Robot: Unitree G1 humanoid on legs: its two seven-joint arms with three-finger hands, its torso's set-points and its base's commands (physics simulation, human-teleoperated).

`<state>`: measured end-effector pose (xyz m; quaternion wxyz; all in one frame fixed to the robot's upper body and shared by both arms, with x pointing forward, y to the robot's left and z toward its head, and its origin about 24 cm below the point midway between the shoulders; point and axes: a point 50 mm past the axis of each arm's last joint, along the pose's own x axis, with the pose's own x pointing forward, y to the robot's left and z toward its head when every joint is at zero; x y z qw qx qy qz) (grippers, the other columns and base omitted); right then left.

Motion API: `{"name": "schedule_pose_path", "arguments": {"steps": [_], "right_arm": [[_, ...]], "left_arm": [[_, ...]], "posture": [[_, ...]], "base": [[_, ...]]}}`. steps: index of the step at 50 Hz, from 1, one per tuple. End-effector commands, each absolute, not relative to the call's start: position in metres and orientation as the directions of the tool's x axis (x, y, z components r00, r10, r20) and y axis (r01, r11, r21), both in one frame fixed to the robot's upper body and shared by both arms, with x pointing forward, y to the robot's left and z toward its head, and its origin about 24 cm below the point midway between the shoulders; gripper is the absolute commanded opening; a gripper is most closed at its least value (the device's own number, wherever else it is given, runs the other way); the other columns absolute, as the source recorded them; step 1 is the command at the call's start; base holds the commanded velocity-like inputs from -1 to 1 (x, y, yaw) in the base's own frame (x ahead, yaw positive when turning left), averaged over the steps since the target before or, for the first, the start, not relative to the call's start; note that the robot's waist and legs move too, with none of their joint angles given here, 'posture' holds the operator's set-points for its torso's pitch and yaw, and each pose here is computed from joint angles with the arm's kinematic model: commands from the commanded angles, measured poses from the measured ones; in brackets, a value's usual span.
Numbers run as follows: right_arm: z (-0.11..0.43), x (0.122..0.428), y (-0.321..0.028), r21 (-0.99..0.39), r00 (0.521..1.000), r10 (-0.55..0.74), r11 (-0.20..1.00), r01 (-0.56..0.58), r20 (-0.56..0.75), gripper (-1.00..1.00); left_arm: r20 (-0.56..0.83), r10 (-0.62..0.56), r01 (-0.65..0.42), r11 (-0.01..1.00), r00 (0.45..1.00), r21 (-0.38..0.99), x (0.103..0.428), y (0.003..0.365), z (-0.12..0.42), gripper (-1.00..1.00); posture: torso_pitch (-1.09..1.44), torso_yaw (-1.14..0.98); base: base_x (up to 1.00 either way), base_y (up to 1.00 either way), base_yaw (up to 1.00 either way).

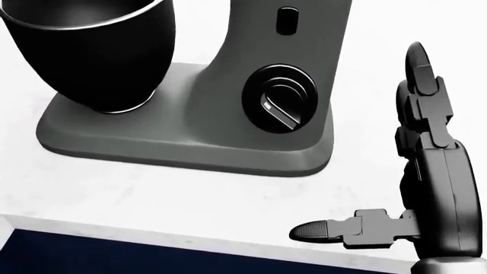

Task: Place the bread in the stand mixer bowl.

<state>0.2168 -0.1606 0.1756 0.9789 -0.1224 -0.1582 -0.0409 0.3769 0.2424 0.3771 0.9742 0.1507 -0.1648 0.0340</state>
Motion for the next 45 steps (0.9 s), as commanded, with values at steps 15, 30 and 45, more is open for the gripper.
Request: {"name": "schedule_pose_path", "arguments": {"steps": [15,30,45], "right_arm": [[0.189,0.212,-0.160,-0.222,0.917,-0.036,0.966,0.134,0.396,1.00],[0.190,0.210,-0.162,-0.218,0.916,-0.041,0.966,0.138,0.398,1.00],[0.191,0.209,-0.162,-0.221,0.916,-0.040,0.965,0.139,0.400,1.00]], "left_arm": [[0.469,-0.032,-0.099,0.963,0.883,0.252,0.373,0.217,0.389,-1.00],[0.488,-0.039,-0.086,0.969,0.872,0.230,0.382,0.201,0.372,-1.00],[0.491,-0.023,-0.102,0.969,0.871,0.225,0.389,0.196,0.356,-1.00]], "posture": [[0.00,0.00],[0.00,0.00],[0.00,0.00]], "base": [[0.00,0.00,0.00],[0.00,0.00,0.00],[0.00,0.00,0.00]]}}
